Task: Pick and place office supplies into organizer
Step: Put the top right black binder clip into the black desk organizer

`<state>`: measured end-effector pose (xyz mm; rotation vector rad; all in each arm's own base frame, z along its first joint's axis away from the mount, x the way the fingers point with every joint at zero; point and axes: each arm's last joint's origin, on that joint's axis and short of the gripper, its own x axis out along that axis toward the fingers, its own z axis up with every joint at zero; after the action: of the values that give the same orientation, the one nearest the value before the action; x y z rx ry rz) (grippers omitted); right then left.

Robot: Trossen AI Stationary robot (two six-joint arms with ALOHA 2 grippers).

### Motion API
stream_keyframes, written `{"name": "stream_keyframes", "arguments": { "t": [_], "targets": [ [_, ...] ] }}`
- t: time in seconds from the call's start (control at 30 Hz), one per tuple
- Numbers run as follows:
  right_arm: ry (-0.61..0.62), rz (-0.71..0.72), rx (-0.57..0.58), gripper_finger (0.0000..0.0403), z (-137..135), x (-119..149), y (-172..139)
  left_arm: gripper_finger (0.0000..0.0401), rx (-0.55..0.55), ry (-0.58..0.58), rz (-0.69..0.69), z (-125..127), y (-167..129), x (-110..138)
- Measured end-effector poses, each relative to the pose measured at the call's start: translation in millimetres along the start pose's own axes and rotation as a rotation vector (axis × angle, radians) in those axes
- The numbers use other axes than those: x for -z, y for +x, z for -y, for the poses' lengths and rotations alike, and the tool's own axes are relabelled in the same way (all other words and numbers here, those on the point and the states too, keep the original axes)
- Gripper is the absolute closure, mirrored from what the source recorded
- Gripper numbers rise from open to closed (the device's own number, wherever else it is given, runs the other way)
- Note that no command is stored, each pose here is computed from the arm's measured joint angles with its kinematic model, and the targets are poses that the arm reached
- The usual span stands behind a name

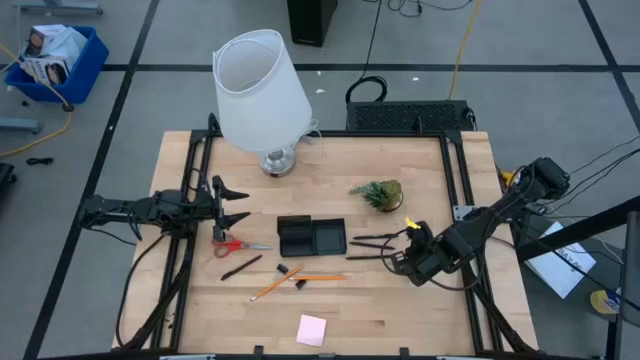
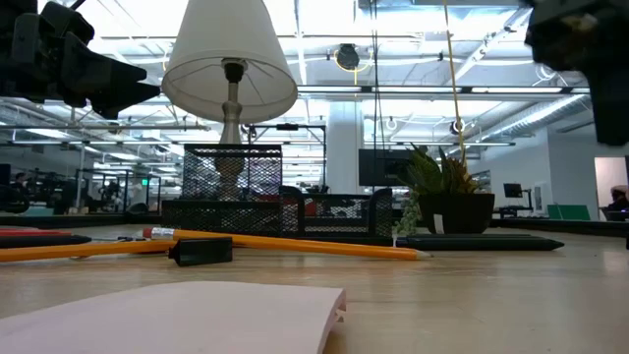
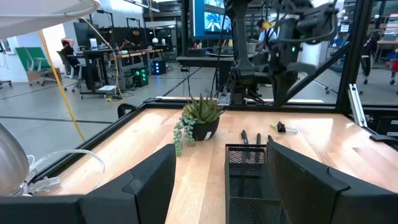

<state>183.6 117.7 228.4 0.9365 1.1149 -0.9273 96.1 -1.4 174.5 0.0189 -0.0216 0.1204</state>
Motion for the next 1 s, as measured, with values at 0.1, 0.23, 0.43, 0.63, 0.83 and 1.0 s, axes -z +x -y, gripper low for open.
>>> {"name": "stream_keyframes", "arguments": {
  "t": [0.1, 0.23, 0.43, 0.63, 0.83, 1.0],
  "targets": [
    [-0.042, 0.024, 0.078, 0.0354, -7.2, 0.1, -7.8, 0.0146, 0.000, 0.000, 0.000, 0.0, 0.0, 0.0],
    [-0.057, 0.026, 0.110, 0.0304, -21.3, 3.6, 0.8, 0.0146, 0.000, 0.000, 0.000, 0.0, 0.0, 0.0],
    [0.056, -0.095, 0.196, 0.0198, -30.7, 7.1, 19.7, 0.0146, 0.000, 0.000, 0.000, 0.0, 0.0, 0.0],
    [0.061, -0.085, 0.237, 0.0123, -33.8, 7.1, 30.3, 0.0146, 0.000, 0.000, 0.000, 0.0, 0.0, 0.0],
    [0.061, -0.061, 0.253, 0.0102, -38.6, 8.1, 41.3, 0.0146, 0.000, 0.000, 0.000, 0.0, 0.0, 0.0],
    [0.062, -0.076, 0.240, 0.0107, -46.4, 12.8, 53.8, 0.0146, 0.000, 0.000, 0.000, 0.0, 0.0, 0.0]
  ]
}}
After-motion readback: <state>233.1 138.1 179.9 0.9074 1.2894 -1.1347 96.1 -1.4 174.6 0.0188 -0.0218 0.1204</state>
